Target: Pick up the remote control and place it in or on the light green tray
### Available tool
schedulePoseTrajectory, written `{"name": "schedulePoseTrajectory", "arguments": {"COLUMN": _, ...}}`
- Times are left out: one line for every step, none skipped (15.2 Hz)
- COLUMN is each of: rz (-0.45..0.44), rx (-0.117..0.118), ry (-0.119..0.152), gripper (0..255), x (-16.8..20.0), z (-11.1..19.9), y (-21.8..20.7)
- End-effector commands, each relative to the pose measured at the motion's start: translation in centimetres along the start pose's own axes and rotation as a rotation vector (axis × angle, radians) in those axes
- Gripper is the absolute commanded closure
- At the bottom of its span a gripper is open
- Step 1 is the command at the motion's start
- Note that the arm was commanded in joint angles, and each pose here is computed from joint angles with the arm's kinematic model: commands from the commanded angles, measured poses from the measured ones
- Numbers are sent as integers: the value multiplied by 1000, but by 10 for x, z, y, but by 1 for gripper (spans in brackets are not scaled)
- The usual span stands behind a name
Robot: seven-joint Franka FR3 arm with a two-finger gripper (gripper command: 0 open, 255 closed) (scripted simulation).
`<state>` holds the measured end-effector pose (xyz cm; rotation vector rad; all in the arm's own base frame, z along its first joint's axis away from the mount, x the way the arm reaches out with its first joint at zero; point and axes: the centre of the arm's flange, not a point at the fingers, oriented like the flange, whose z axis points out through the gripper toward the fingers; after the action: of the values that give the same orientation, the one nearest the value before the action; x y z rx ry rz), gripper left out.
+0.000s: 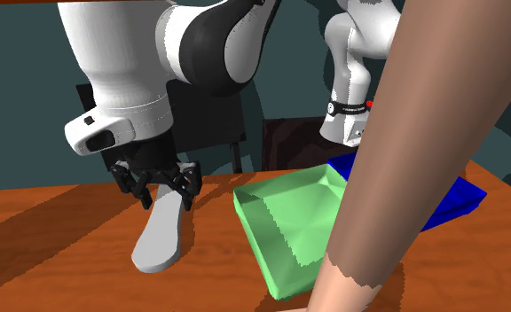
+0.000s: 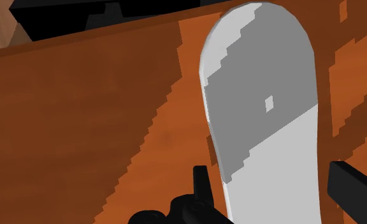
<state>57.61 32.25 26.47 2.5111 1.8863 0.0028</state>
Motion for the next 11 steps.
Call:
{"name": "schedulePoseTrajectory", "arguments": {"rz": 0, "rx": 0, "ry": 0, "gripper": 255, "x": 0, "z": 0, "y": 0}}
{"name": "schedulePoseTrajectory", "arguments": {"rz": 0, "rx": 0, "ry": 0, "gripper": 255, "x": 0, "z": 0, "y": 0}}
{"name": "schedulePoseTrajectory", "arguments": {"rz": 0, "rx": 0, "ry": 0, "gripper": 255, "x": 0, "z": 0, "y": 0}}
{"name": "schedulePoseTrajectory", "arguments": {"rz": 0, "rx": 0, "ry": 0, "gripper": 255, "x": 0, "z": -5, "y": 0}}
{"name": "schedulePoseTrajectory", "arguments": {"rz": 0, "rx": 0, "ry": 0, "gripper": 255, "x": 0, "z": -11, "y": 0}}
{"name": "schedulePoseTrajectory", "arguments": {"rz": 0, "rx": 0, "ry": 0, "gripper": 255, "x": 0, "z": -16, "y": 0}}
{"name": "schedulePoseTrajectory", "arguments": {"rz": 0, "rx": 0, "ry": 0, "gripper": 255, "x": 0, "z": -21, "y": 0}}
{"name": "schedulePoseTrajectory", "arguments": {"rz": 0, "rx": 0, "ry": 0, "gripper": 255, "x": 0, "z": -27, "y": 0}}
{"name": "schedulePoseTrajectory", "arguments": {"rz": 0, "rx": 0, "ry": 0, "gripper": 255, "x": 0, "z": -32, "y": 0}}
{"name": "schedulePoseTrajectory", "arguments": {"rz": 0, "rx": 0, "ry": 0, "gripper": 255, "x": 0, "z": -37, "y": 0}}
{"name": "schedulePoseTrajectory", "arguments": {"rz": 0, "rx": 0, "ry": 0, "gripper": 255, "x": 0, "z": -42, "y": 0}}
